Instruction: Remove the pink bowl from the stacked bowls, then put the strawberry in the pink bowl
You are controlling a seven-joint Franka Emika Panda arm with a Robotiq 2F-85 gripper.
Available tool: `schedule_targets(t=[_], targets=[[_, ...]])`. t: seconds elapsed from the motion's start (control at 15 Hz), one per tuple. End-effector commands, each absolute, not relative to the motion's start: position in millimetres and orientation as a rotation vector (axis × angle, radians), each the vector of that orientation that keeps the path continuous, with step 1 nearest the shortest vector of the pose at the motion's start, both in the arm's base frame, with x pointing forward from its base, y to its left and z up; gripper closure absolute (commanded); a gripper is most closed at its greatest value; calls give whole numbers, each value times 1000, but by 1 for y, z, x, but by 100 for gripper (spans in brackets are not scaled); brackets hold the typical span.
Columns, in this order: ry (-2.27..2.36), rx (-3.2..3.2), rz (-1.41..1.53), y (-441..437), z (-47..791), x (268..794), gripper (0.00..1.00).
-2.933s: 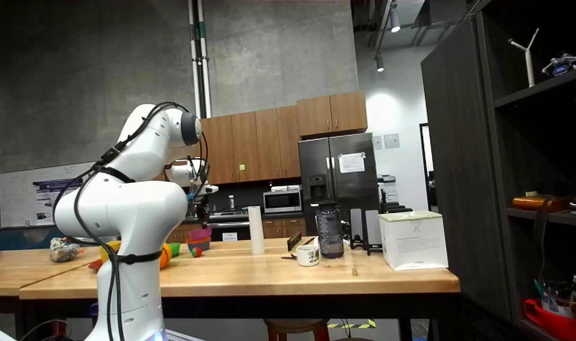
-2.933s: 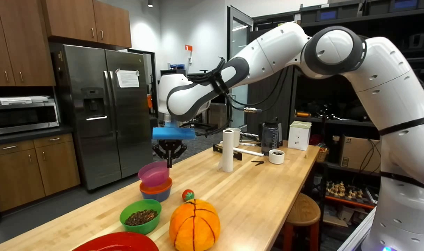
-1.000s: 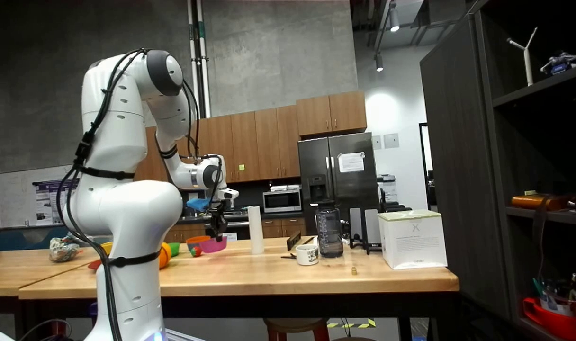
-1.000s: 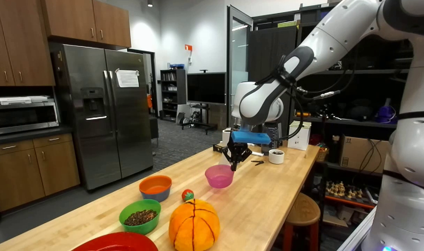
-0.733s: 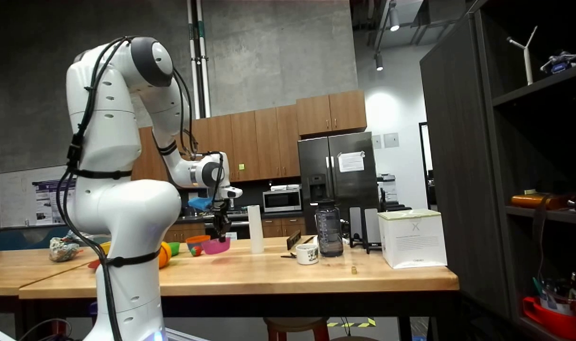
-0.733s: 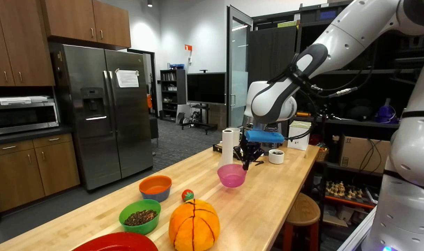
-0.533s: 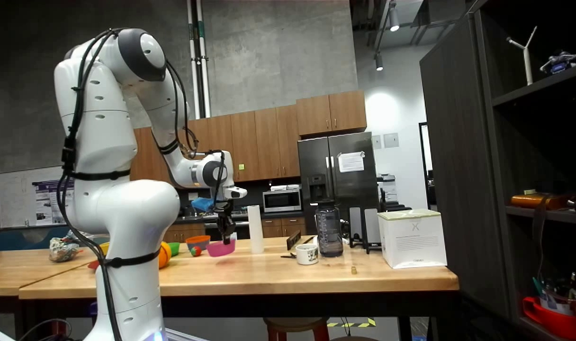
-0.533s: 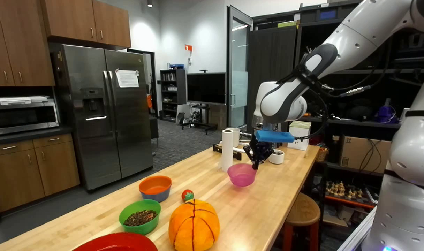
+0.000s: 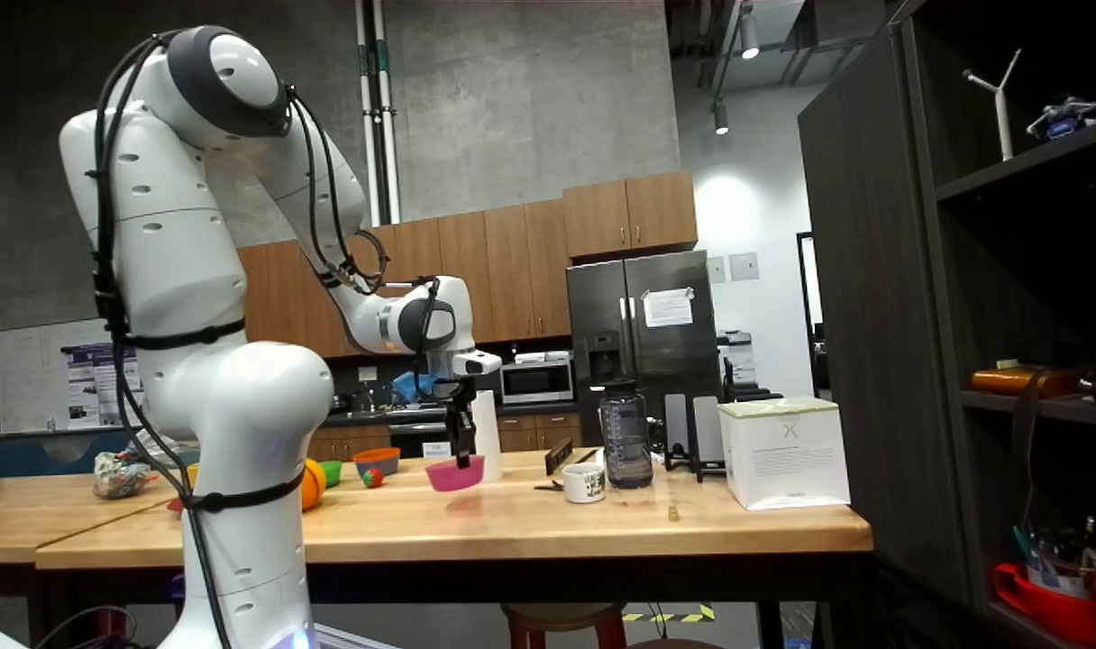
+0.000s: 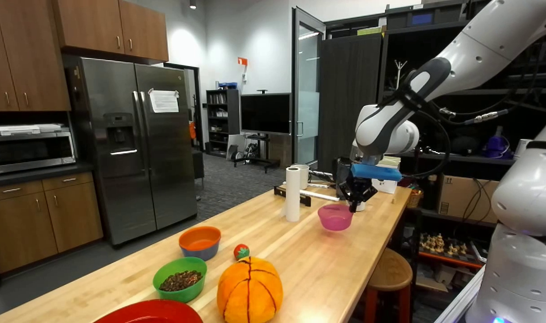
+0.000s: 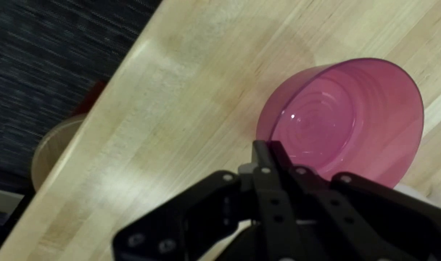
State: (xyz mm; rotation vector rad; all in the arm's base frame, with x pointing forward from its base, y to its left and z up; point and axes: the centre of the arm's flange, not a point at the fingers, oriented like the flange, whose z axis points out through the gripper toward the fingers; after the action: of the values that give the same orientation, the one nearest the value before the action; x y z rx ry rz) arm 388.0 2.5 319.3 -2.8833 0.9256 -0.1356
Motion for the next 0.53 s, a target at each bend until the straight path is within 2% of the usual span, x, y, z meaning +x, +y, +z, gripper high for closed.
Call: schedule_targets(t=[0.0, 0.47], targets=[[1008, -2852, -142, -26, 322, 384, 99], [1038, -2816, -164, -28, 309, 396, 99]])
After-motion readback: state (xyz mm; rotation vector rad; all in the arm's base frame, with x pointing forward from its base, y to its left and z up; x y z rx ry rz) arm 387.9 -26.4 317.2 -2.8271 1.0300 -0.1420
